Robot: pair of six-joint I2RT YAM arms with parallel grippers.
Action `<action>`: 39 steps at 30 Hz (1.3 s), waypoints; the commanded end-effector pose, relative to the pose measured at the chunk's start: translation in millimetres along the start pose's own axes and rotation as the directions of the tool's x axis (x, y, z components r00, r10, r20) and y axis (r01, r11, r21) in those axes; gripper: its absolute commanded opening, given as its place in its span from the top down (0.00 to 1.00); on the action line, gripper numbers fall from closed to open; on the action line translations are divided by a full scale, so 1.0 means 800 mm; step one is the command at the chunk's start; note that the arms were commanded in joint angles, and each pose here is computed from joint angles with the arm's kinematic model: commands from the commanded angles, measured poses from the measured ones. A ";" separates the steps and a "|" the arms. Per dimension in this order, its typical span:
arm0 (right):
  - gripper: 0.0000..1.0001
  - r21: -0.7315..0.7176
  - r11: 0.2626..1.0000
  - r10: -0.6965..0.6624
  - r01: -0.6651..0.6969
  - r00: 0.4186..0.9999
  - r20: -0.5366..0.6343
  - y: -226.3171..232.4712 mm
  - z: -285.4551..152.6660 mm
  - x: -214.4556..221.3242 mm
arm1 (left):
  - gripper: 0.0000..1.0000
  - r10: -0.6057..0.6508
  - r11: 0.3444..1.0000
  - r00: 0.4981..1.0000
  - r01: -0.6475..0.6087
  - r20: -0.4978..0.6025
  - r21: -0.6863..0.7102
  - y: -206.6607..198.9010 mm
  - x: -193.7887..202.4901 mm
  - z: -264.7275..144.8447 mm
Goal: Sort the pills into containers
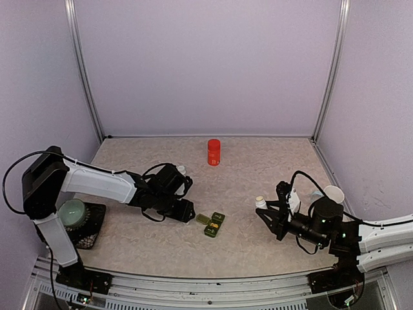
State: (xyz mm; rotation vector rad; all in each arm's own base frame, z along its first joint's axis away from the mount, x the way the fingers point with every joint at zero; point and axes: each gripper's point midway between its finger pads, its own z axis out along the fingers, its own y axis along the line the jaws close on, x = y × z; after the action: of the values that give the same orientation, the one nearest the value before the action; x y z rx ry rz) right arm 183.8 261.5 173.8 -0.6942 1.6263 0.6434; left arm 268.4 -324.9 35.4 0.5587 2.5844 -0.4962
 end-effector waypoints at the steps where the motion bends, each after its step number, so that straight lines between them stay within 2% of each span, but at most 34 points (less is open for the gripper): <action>1: 0.70 -0.008 1.000 -0.008 0.008 1.000 0.027 0.004 0.000 -0.022 | 0.44 0.043 0.998 0.999 -0.043 -0.007 -0.044 0.001 -0.012 -0.008; 12: 0.70 -0.005 1.000 -0.016 0.016 1.000 0.024 0.004 0.002 -0.026 | 0.45 0.111 0.991 0.987 -0.119 -0.120 -0.060 -0.009 0.009 -0.019; 21: 0.70 -0.003 1.000 -0.019 0.019 1.000 0.020 0.005 0.004 -0.030 | 0.44 0.180 0.983 0.962 -0.184 -0.206 0.001 -0.031 0.007 -0.025; 39: 0.70 0.005 1.000 -0.016 0.016 1.000 0.019 0.002 -0.001 -0.028 | 0.44 0.199 0.974 0.929 -0.222 -0.311 -0.038 -0.036 0.029 -0.011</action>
State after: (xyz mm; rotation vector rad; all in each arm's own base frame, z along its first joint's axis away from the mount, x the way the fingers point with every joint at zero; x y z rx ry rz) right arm 185.7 263.8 187.3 -0.7059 1.6194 0.6266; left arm 232.9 -340.0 43.4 0.9275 2.7587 -0.3099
